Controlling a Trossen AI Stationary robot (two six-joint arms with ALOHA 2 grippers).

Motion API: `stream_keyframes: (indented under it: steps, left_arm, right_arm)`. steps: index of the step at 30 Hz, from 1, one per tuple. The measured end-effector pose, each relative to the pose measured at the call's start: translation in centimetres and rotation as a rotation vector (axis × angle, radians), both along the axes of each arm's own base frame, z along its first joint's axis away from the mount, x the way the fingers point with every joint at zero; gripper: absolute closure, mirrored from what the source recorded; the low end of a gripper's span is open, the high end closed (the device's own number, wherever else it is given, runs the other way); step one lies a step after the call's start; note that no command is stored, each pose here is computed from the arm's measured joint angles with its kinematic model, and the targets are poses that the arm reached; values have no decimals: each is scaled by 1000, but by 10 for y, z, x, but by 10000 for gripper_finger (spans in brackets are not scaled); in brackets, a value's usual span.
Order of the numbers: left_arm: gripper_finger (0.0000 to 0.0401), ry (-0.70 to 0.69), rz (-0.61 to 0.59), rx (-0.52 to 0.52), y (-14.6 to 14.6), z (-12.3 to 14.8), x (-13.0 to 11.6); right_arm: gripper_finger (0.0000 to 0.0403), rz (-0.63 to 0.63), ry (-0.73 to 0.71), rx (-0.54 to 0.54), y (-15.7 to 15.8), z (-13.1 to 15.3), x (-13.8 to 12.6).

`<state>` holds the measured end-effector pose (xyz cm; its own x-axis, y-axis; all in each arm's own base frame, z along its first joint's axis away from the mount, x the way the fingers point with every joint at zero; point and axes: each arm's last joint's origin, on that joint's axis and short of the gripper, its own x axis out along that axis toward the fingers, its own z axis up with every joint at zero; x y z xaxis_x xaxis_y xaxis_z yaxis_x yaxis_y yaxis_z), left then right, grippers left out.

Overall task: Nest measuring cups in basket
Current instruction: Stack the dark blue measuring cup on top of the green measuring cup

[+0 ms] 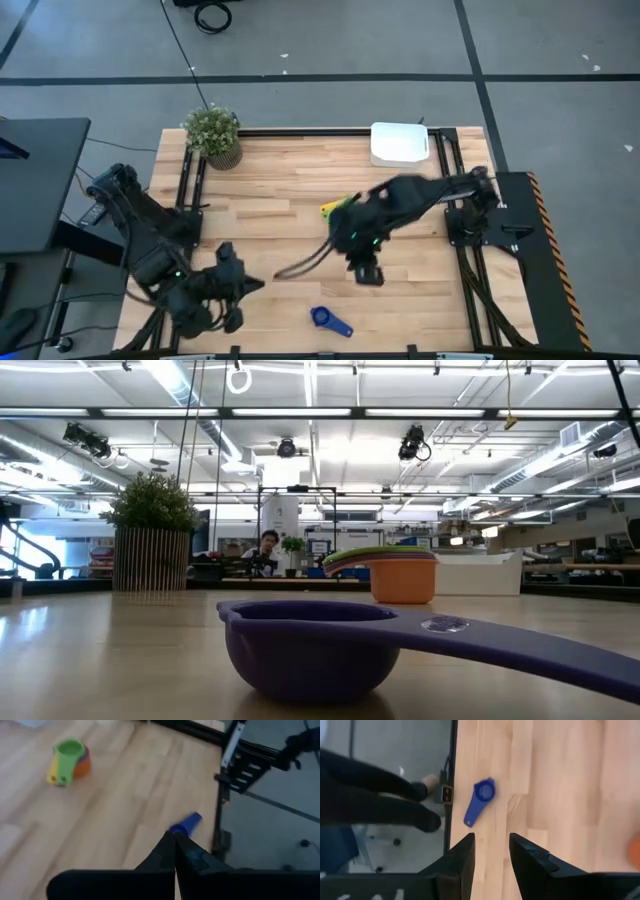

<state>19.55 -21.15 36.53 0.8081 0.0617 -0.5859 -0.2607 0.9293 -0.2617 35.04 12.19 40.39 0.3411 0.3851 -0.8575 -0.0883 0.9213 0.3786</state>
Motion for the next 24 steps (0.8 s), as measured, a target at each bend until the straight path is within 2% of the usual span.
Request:
stream_keyframes:
  steps: [6,13,24]
  left_arm:
    - [399,4,-54,-51,-18,-1,-22]
    - [399,5,-105,-79,-29,-1,-39]
    - [399,7,-144,-84,-36,-1,-49]
  right_arm:
    - [275,34,47,-50,35,-47,33]
    - [275,61,68,-50,66,-101,67]
    - [276,48,224,-115,70,-187,100]
